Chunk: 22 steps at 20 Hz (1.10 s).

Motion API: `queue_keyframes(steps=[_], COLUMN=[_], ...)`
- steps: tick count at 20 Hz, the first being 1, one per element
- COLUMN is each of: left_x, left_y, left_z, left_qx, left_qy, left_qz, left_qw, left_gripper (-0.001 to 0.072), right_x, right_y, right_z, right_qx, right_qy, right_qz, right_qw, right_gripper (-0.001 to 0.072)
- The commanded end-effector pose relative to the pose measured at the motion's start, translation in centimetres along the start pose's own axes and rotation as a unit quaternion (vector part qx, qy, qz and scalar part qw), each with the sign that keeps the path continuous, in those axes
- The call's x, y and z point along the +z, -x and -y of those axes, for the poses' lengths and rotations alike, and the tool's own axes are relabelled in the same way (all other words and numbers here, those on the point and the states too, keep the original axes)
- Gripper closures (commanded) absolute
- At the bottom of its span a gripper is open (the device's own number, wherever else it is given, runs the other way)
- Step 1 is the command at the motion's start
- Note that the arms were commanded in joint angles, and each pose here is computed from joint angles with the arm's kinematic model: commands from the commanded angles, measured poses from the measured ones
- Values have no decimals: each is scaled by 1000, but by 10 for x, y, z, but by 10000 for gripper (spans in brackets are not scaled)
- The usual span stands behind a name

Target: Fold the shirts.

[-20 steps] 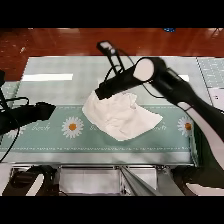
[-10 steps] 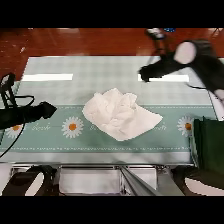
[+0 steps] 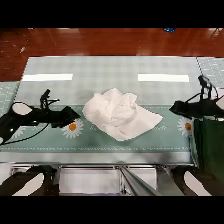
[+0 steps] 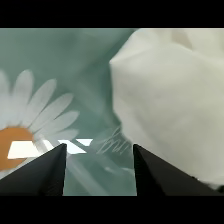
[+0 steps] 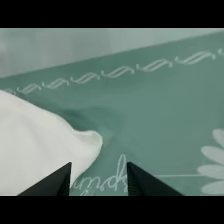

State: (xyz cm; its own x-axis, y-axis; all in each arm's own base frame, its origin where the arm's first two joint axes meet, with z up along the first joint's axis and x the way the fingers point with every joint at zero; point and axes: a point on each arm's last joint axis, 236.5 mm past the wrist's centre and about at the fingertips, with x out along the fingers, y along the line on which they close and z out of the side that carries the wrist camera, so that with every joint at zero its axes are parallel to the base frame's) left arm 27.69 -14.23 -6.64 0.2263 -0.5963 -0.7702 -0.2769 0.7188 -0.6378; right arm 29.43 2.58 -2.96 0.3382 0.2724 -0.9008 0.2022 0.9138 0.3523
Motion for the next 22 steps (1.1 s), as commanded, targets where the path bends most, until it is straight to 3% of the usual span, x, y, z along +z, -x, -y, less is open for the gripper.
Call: queue_keyframes(steps=[1,6,7,8,9,18,21,22], left_x=[20,22,24,26,27,30,29,28], left_y=[-39,-65,-68,-68,-67,-61,-61,-61], left_z=[16,38,42,48,54,69,69,70], left_qx=[-59,-92,-95,-102,-110,-123,-124,-125], left_qy=[46,18,15,4,-17,-54,-54,-54], left_qz=[24,8,4,-4,-7,-16,-17,-19], left_qw=[997,996,995,995,994,991,991,990], left_gripper=[199,201,266,569,693,695,695,695], right_x=[-44,-80,-84,-88,-94,-71,-82,-84], right_y=[-14,-25,-27,-28,-29,-62,-90,-98], right_z=[-4,-2,-2,-3,-4,-35,-60,-74], right_qx=[38,47,49,51,55,141,136,135], right_qy=[-33,-38,-42,-45,-49,-139,-108,-86], right_qz=[-33,-84,-88,-94,-104,-79,-117,-130], right_qw=[998,995,994,993,992,977,978,978], right_gripper=[305,306,306,306,306,306,311,380])
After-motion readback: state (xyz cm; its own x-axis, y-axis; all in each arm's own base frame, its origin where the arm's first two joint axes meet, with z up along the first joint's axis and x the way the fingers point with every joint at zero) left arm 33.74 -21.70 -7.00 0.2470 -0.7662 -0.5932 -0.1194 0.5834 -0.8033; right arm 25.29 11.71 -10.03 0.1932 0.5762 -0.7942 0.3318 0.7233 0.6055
